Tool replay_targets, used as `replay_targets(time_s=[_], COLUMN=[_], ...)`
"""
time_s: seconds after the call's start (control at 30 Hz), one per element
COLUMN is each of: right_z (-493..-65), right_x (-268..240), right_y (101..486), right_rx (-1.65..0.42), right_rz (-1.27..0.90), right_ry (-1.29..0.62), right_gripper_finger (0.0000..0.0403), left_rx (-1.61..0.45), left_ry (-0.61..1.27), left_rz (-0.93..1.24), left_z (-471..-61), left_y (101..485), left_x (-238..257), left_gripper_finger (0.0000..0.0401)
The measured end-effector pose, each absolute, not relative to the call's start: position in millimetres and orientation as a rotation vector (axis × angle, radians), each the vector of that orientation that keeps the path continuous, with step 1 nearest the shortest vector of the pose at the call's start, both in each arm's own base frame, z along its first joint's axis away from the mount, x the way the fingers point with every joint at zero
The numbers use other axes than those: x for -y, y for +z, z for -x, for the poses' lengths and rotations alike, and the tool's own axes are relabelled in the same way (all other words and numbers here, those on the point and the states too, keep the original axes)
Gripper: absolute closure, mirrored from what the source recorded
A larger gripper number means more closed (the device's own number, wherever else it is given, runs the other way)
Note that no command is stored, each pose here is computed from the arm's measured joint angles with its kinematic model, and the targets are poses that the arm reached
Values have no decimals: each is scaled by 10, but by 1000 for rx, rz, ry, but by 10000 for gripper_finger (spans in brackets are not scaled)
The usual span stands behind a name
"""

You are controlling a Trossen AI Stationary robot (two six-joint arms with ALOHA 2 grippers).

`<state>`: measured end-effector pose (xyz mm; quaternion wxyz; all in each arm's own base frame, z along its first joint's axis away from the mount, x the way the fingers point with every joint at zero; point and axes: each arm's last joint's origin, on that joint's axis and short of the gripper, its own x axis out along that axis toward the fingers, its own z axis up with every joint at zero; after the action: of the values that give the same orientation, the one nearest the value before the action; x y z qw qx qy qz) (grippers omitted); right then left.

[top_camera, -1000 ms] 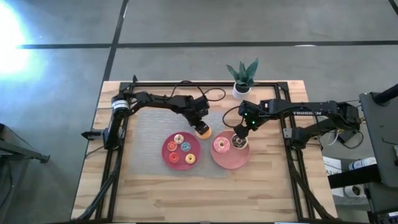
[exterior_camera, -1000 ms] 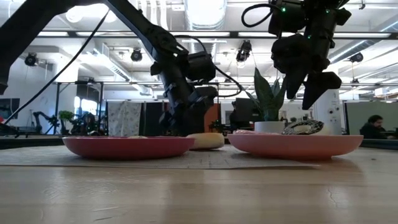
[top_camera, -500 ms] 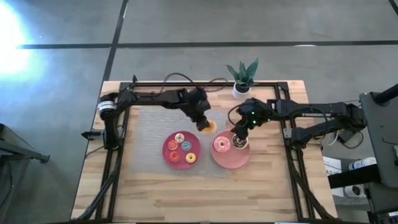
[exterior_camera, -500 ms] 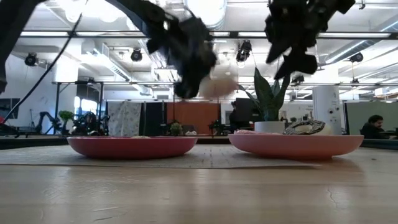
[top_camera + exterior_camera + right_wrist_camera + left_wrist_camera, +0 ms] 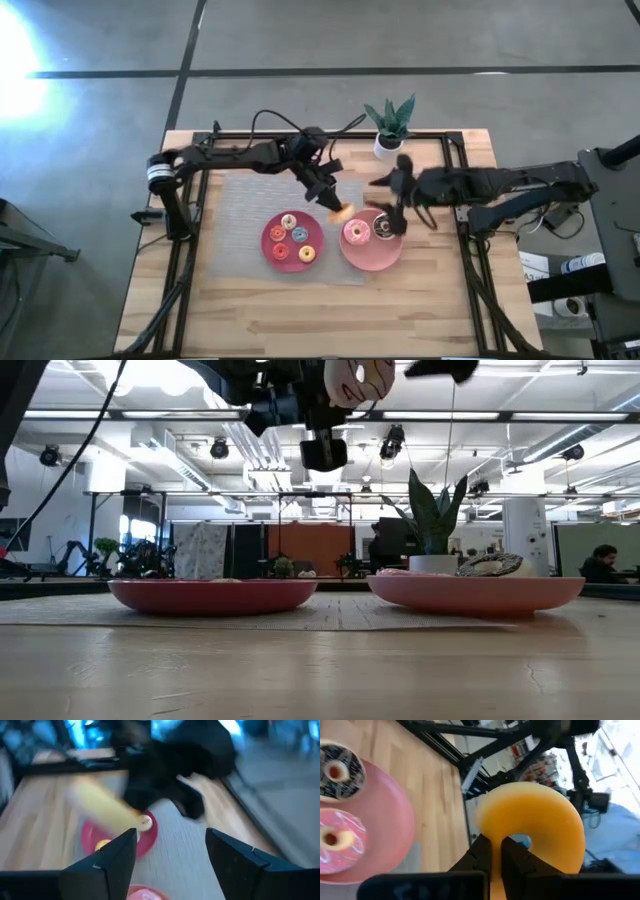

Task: Pick & Place donuts
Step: Put the large purple donut on the pink plate

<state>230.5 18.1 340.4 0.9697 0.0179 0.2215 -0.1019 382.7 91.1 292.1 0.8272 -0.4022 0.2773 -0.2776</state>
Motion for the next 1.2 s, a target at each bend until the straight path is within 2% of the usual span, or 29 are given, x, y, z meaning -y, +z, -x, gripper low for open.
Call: replay_targets(time_s=[0.1,0.2,0.5,0.73,0.93,1.03,1.2], right_z=[-2388,-2503,-2778,-2965,-2988,-2986,-2976], right_x=[-321,-386,-497,-625,-630,-627,-641], right_y=[3411,3405,3497,3540,3530,3506,3475], right_rx=[-488,-552,-724,-753,-815,-827,-848], right_rz=[129,192,274,368,329,277,214], right_ry=[-135,-112,-101,-28,-21,-25,1], right_gripper_finger=[174,174,174,174,178,201,281], left_rx=[-599,-608,-629,-627,-615,-609,-612], left_ry=[-603,-602,-557,-530,-478,-433,-434], left_rz=[905,924,941,937,930,925,911], left_z=[-3863,-3879,-3883,-3891,-3899,-3909,-3932], left_y=[2892,2891,2864,2859,2853,2846,2849], left_x=[-921,-889,-860,-847,-857,-850,-756], left_gripper_finger=[400,400,401,401,401,401,381])
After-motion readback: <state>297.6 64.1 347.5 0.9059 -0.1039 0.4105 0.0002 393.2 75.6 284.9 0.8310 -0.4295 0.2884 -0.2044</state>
